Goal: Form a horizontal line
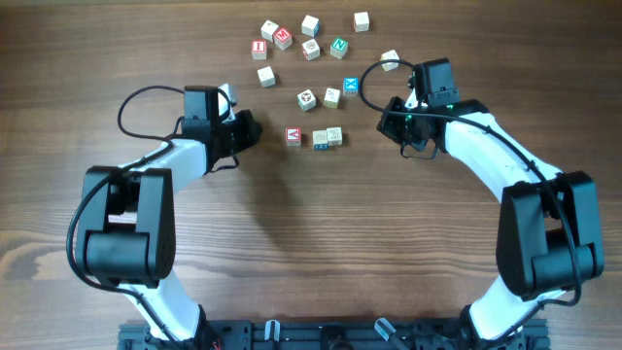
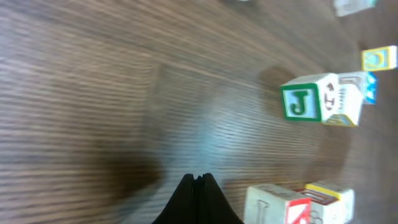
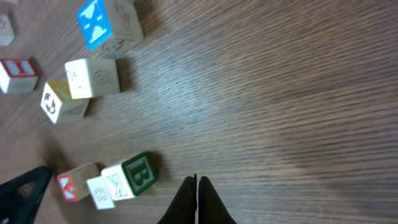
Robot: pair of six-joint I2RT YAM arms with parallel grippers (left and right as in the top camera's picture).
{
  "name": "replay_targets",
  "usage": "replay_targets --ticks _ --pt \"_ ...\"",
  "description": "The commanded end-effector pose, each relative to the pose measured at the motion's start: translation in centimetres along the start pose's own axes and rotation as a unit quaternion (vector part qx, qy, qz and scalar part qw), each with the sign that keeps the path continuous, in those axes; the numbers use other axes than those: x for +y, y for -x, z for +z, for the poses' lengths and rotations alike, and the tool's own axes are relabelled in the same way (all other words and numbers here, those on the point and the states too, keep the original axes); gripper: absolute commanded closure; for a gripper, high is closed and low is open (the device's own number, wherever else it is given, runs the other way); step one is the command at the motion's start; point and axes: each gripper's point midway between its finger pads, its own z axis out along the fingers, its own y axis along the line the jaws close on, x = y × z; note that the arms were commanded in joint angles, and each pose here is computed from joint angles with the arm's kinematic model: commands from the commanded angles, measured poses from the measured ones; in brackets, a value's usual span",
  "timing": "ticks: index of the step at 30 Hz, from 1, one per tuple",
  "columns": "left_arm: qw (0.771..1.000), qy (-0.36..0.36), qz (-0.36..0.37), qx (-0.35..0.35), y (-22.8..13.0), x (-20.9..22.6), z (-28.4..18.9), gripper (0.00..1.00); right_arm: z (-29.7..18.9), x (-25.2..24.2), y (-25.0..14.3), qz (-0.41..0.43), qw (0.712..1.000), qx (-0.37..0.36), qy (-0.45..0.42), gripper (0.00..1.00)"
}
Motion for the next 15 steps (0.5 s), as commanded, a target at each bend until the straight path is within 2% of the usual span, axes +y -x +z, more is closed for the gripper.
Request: replay_targets --ticks 1,6,15 --pt "0.999 -0.025 0.035 0.021 -1.2 -1.1 0.6 0.96 2.0 -3.5 -1.4 0.01 0.999 0.007 -0.041 0.96" --pt "0.998 -0.035 0.053 0.026 -2.0 -2.5 1.2 0.96 4.5 -5.1 -3.2 0.032 0.999 0.022 -0.035 0.96" --pt "0.998 -0.014 0.058 0.023 -2.3 -1.8 2.1 0.96 5.6 -3.1 -3.7 0.023 0.999 0.034 0.014 0.96"
